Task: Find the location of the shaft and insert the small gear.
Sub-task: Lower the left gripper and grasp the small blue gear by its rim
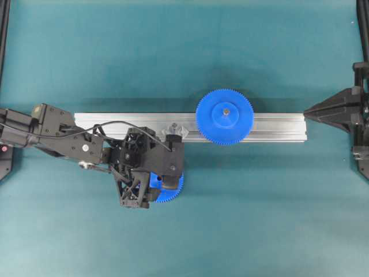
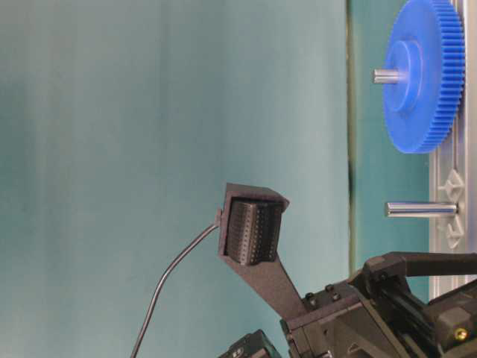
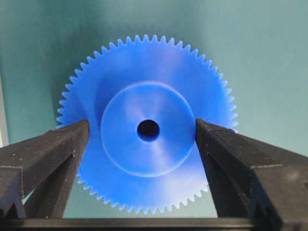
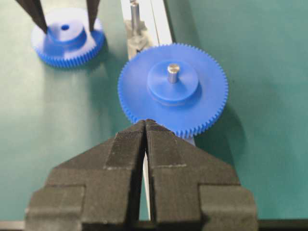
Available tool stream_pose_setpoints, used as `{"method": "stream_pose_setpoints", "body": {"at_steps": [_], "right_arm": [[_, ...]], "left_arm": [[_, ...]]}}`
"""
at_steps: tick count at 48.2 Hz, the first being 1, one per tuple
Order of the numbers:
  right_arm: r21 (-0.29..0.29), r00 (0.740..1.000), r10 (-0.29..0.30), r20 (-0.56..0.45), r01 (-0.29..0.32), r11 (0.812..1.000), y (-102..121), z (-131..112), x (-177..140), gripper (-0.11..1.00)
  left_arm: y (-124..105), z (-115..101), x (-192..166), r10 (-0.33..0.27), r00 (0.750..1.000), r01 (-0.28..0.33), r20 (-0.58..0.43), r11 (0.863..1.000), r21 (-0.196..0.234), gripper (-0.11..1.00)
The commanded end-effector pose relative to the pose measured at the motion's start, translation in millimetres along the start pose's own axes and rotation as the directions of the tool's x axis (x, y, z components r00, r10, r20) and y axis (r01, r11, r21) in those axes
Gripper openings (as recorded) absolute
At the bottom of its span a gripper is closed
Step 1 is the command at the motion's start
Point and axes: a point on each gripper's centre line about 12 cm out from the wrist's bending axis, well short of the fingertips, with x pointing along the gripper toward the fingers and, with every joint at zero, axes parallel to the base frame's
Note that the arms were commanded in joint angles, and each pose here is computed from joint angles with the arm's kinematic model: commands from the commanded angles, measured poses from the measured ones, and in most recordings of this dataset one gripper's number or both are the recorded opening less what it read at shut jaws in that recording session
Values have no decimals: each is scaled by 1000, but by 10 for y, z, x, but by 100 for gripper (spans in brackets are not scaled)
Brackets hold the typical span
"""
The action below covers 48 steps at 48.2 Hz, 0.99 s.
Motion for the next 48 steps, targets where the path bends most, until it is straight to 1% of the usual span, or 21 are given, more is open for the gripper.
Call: {"method": "stream_pose_setpoints", "body": {"at_steps": [1,7,15,18,23,25,37,48], "right_arm": [[10,1000,-2,8,2,1000,-3,32,1,8],[10,1000,-1,8,1,1000,-1,31,1,7],[10,1000,-1,8,1,1000,-1,27,2,8],[10,1000,-1,6,1,1000,-1,25,5,7],[10,1000,-2,6,2,1000,-4,26,5,8],[10,1000,-1,6,1,1000,-1,25,5,8],[10,1000,-1,6,1,1000,-1,21,4,8],[12,1000,-2,3,2,1000,-5,0,9,7]], "left_arm": [[-16,100,-44,-3,1000,3,28,1000,4,90],[-20,66,-44,-2,1000,2,-5,1000,5,90],[-20,78,-60,1,999,-1,-51,1000,-10,87],[-20,95,-59,1,999,-2,-54,1000,-12,83],[-28,133,-63,0,999,0,-45,1000,-11,68],[-28,139,-64,0,999,0,-43,1000,-8,65],[-39,260,-127,-3,1000,3,-2,1000,-2,65],[-36,486,-390,-5,996,5,92,1000,-1,65]]}}
